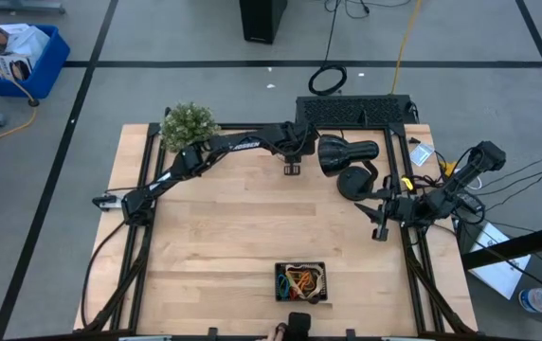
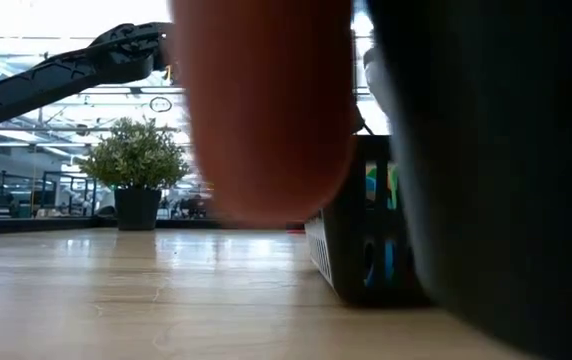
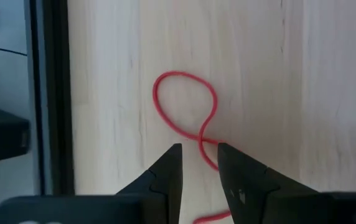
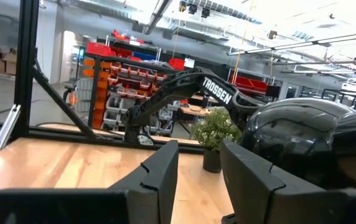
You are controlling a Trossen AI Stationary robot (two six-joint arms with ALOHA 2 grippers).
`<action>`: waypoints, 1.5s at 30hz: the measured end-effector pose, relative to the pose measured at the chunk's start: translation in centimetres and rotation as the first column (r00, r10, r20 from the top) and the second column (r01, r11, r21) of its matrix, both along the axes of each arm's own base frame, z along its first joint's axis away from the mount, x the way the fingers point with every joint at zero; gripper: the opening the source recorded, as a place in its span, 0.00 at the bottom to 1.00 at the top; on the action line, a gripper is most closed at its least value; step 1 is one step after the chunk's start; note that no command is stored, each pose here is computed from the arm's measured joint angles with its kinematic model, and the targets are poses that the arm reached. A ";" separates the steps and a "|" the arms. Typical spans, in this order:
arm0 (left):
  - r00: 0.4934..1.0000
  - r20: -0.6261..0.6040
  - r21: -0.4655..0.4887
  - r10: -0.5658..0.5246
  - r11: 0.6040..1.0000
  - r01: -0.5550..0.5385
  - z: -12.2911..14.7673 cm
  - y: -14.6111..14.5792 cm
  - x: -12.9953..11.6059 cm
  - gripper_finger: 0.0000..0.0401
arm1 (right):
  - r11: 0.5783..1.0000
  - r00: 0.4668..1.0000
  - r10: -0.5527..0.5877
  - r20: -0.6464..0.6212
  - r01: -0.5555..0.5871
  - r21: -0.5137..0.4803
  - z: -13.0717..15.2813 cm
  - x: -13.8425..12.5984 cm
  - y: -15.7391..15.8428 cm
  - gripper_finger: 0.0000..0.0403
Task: Pick and place rubber bands into bin
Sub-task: Put the red rubber band into the black bin
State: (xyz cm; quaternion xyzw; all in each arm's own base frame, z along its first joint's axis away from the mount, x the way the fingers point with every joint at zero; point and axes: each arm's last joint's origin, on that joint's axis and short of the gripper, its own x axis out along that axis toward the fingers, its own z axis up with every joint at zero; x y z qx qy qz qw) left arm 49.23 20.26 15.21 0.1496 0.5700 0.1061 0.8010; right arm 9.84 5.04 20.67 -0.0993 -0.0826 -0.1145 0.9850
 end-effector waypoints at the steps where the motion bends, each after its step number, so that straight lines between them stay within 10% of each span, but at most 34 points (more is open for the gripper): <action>1: 1.000 0.014 -0.017 0.008 1.000 -0.008 0.0 0.1 0.0 0.27 | 1.000 1.000 0.000 -0.003 0.000 -0.003 0.0 0.0 0.0 0.29; 31: 0.998 0.050 -0.063 0.045 0.997 -0.042 0.1 1.3 -0.4 0.13 | 1.000 1.000 0.004 -0.015 -0.004 0.006 -0.2 0.0 0.0 0.29; 45: 0.993 0.020 -0.021 0.114 0.993 -0.113 4.7 0.0 -1.9 0.13 | 1.000 1.000 0.006 -0.019 -0.006 0.005 -0.3 0.1 0.1 0.29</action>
